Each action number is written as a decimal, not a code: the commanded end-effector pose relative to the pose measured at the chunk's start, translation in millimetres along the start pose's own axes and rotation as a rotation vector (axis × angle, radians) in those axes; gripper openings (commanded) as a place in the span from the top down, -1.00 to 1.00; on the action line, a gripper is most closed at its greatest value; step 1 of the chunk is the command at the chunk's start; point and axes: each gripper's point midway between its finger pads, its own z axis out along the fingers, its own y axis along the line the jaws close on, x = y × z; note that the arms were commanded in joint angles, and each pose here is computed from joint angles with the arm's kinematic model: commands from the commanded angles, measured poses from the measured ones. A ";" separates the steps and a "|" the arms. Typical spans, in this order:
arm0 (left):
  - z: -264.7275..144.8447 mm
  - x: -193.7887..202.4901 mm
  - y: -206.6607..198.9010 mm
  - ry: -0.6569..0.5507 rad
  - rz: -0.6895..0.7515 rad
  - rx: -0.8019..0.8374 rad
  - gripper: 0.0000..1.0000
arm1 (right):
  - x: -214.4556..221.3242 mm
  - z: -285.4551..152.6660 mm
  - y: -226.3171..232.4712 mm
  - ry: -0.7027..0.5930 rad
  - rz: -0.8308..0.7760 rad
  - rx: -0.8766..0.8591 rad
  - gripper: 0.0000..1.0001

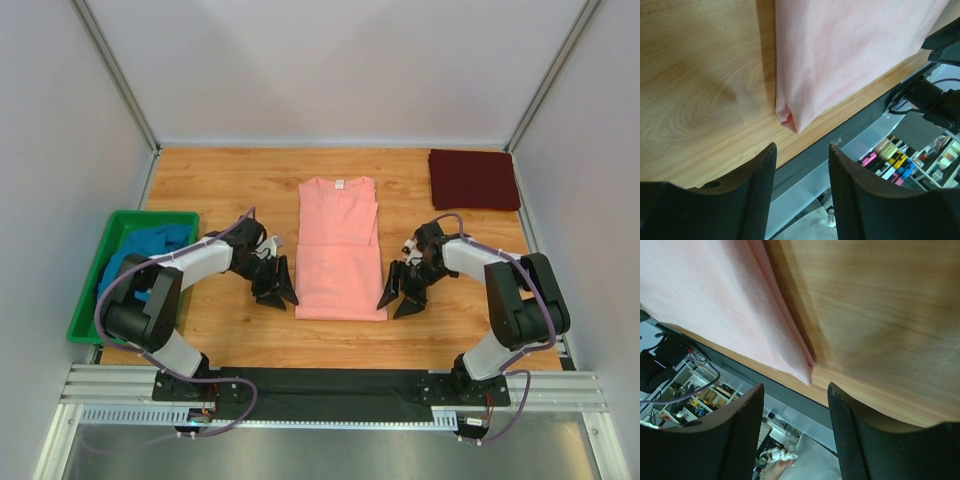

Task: Fold and stack the t-shirts
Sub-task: Fold the tshirt

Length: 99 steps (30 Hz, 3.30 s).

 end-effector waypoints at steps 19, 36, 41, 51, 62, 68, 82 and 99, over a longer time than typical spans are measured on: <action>29.5 21.0 53.7 0.077 -0.137 -0.262 0.17 | -0.5 19.7 -20.1 -0.061 0.043 0.053 0.40; 9.4 14.8 4.1 -0.030 -0.085 -0.061 -0.04 | 7.5 19.1 -18.8 -0.053 0.014 0.025 0.48; 16.1 9.1 -0.4 -0.031 -0.067 -0.017 -0.11 | 8.2 18.7 -15.8 -0.047 0.014 0.007 0.40; 35.4 8.5 25.3 -0.008 -0.136 -0.089 -0.10 | 5.9 21.2 -13.2 -0.046 0.021 -0.007 0.35; 43.1 6.1 32.4 0.010 -0.160 -0.119 0.76 | 9.5 33.5 -24.4 -0.032 0.063 0.005 0.51; 47.5 5.8 19.9 0.058 -0.160 -0.063 1.00 | 9.1 33.7 -26.4 -0.046 0.070 0.013 0.84; 14.9 18.9 23.5 -0.004 -0.119 -0.228 1.00 | 14.7 15.0 -28.7 -0.130 0.049 0.062 0.99; -8.2 43.5 -2.1 -0.051 -0.167 -0.209 1.00 | 38.4 -26.3 -10.7 -0.269 0.018 0.019 0.99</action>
